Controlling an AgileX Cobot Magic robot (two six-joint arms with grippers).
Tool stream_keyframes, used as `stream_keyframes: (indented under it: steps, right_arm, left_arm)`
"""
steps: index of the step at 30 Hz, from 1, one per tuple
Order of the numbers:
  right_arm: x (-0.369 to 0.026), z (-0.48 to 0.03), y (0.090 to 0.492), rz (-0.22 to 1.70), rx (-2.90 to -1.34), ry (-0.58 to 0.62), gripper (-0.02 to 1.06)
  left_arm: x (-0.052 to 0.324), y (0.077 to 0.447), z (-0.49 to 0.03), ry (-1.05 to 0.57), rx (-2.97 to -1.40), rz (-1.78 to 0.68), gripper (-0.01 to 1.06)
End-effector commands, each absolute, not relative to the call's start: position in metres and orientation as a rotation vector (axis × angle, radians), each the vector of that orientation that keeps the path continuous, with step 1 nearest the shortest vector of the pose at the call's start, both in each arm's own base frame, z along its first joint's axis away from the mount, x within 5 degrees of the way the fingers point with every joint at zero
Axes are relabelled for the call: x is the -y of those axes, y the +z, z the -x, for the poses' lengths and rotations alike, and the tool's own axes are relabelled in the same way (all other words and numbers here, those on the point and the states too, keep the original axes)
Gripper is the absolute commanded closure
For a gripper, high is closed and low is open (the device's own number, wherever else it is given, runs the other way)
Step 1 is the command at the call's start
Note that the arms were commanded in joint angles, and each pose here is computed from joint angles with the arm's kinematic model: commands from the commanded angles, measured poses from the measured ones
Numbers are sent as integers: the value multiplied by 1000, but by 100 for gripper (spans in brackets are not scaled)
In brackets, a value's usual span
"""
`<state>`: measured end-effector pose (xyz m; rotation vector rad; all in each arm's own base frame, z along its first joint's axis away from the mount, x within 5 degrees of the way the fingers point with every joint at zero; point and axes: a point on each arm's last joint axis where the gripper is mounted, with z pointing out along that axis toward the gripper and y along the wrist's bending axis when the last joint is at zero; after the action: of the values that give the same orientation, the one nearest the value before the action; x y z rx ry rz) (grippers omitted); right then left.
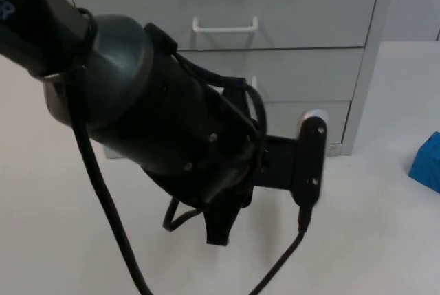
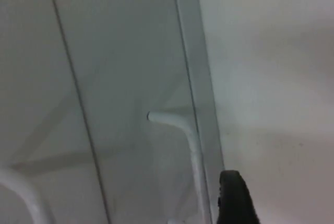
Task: Open the drawer with the left hand, place the block into the drawer with the right hand, then close the drawer with the left hand.
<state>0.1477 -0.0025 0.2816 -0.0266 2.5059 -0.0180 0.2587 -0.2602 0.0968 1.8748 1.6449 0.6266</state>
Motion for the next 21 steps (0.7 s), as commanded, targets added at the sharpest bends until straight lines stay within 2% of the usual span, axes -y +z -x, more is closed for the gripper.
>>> stream_keyframes:
  steps: [1, 9, 17, 21]
  right_arm:
    - [3, -148, 283, 24, -2494, -27, -1]
    - [3, -148, 283, 24, -2488, -28, -1]
    - [3, -149, 281, 24, -2481, -28, -1]
    - [3, -147, 264, 24, -2492, -27, -1]
  left_arm:
    - [257, 94, -267, 579, -1659, -1835, 57]
    - [238, 88, -294, 523, -1761, -1738, 57]
    - [240, 85, -309, 511, -1775, -1712, 57]
    - [243, 75, -306, 465, -1784, -1747, 60]
